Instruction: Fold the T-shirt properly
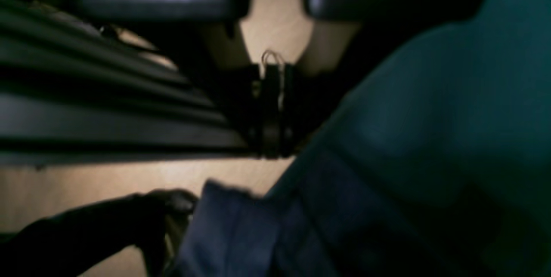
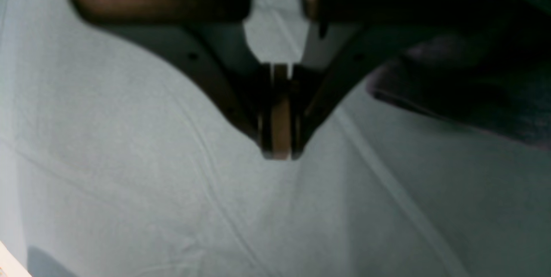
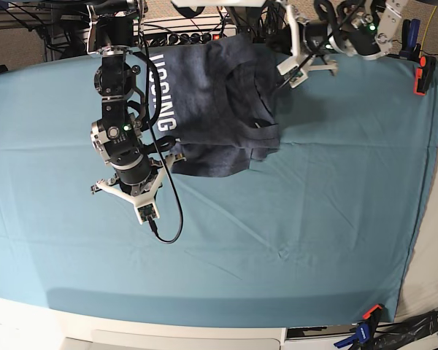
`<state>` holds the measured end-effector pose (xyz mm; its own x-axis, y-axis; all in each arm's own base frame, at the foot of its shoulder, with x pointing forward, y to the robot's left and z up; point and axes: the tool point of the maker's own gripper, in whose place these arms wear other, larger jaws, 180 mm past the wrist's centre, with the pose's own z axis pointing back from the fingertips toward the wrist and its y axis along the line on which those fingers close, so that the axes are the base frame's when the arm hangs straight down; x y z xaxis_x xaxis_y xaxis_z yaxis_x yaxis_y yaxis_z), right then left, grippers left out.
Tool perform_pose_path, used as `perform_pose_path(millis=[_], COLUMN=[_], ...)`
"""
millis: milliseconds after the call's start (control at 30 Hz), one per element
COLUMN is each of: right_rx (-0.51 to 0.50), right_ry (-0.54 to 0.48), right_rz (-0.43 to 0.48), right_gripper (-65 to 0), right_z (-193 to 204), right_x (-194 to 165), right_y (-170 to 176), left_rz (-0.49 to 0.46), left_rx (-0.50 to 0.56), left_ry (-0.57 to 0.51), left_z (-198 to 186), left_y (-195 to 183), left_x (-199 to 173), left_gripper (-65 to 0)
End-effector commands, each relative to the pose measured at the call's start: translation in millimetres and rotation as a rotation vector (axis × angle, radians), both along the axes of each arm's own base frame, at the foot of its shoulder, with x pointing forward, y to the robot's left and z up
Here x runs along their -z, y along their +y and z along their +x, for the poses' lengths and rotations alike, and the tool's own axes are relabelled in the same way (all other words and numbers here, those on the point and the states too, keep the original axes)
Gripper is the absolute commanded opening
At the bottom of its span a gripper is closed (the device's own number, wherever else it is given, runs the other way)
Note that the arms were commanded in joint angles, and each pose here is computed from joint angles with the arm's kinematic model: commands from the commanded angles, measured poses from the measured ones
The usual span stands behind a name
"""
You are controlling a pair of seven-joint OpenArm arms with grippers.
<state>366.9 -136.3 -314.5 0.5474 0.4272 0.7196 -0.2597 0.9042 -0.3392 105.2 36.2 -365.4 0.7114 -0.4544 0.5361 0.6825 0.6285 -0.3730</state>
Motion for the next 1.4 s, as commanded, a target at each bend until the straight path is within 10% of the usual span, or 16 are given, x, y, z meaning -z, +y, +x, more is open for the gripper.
perform_pose_path(millis=[0, 1367], right_rx=[-0.004, -0.004], right_ry=[-0.067, -0.083], right_rz=[0.001, 0.001], right_gripper=[-65.0, -65.0], right_z=[10, 15], right_x=[-18, -24], right_y=[0, 0], left_rz=[-0.031, 0.017], left_rx=[-0.001, 0.041], left_ry=[-0.023, -0.075], left_z=[3, 59], left_y=[-5, -32], left_x=[-8, 31], left_gripper=[-65.0, -65.0])
